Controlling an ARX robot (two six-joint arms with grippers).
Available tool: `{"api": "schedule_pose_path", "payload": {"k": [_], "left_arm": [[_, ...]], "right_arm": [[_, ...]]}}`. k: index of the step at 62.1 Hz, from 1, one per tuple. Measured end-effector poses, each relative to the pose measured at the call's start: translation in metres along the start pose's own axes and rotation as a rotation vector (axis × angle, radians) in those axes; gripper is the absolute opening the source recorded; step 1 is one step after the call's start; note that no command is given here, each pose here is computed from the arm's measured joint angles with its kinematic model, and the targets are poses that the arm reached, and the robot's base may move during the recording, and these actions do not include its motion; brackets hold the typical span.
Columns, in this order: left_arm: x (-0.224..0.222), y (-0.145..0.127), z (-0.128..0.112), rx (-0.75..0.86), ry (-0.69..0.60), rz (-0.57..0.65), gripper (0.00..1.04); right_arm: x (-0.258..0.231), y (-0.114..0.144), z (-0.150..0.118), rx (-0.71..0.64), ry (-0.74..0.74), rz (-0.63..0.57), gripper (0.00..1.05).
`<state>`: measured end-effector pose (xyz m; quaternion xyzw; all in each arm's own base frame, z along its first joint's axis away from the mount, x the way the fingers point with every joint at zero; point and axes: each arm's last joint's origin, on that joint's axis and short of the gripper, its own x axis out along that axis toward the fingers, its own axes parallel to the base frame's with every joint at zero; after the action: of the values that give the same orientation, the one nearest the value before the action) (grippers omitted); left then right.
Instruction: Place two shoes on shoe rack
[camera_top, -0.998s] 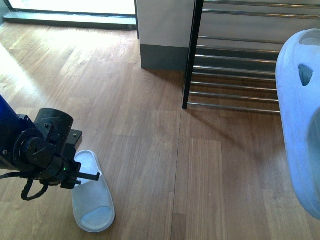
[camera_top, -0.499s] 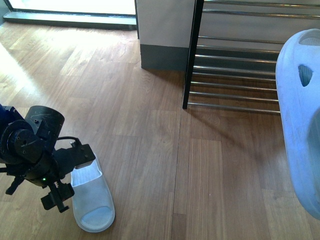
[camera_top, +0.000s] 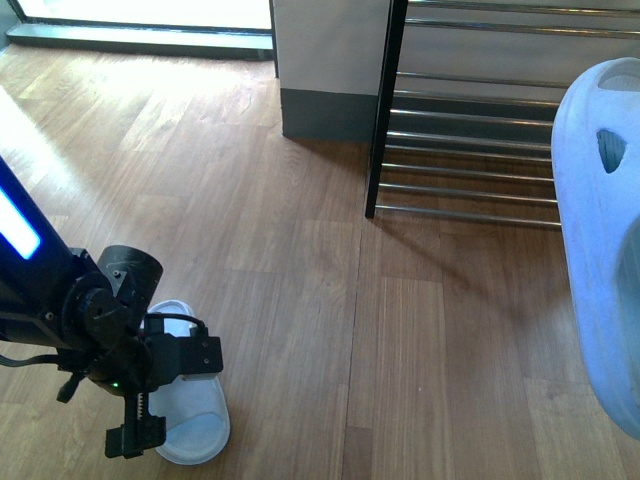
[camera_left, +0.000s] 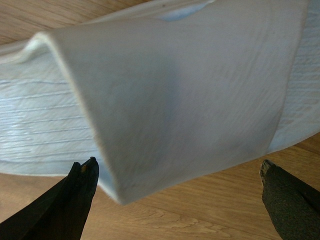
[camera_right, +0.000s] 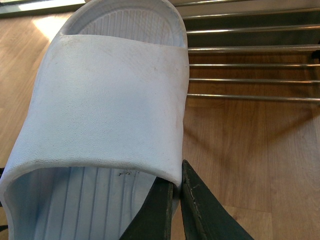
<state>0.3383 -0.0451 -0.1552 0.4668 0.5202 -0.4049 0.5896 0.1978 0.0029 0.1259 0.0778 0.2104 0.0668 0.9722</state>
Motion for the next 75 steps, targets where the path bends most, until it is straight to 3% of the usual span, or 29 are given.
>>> {"api": "schedule_pose_path", "payload": {"k": [6,31,42,49,60,75], "left_arm": [[0.005,-0.003,0.002,-0.009,0.003,-0.018,0.91],[0.0,0.002,0.007,-0.108,-0.019,-0.019,0.4],[-0.007,0.01,0.011,-0.253,-0.067,0.013,0.18],[-0.014,0.021,0.017,-0.484,-0.151,0.071,0.02],[-0.019,0.022,0.029,-0.826,-0.223,0.106,0.02],[-0.018,0.0,0.056,-1.247,-0.313,0.115,0.02]], "right_arm": [[0.0,0.0,0.0,0.0,0.0,0.0,0.01],[0.0,0.0,0.0,0.0,0.0,0.0,0.01],[0.0,0.0,0.0,0.0,0.0,0.0,0.01],[0.0,0.0,0.0,0.0,0.0,0.0,0.01],[0.0,0.0,0.0,0.0,0.0,0.0,0.01],[0.0,0.0,0.0,0.0,0.0,0.0,0.01]]}}
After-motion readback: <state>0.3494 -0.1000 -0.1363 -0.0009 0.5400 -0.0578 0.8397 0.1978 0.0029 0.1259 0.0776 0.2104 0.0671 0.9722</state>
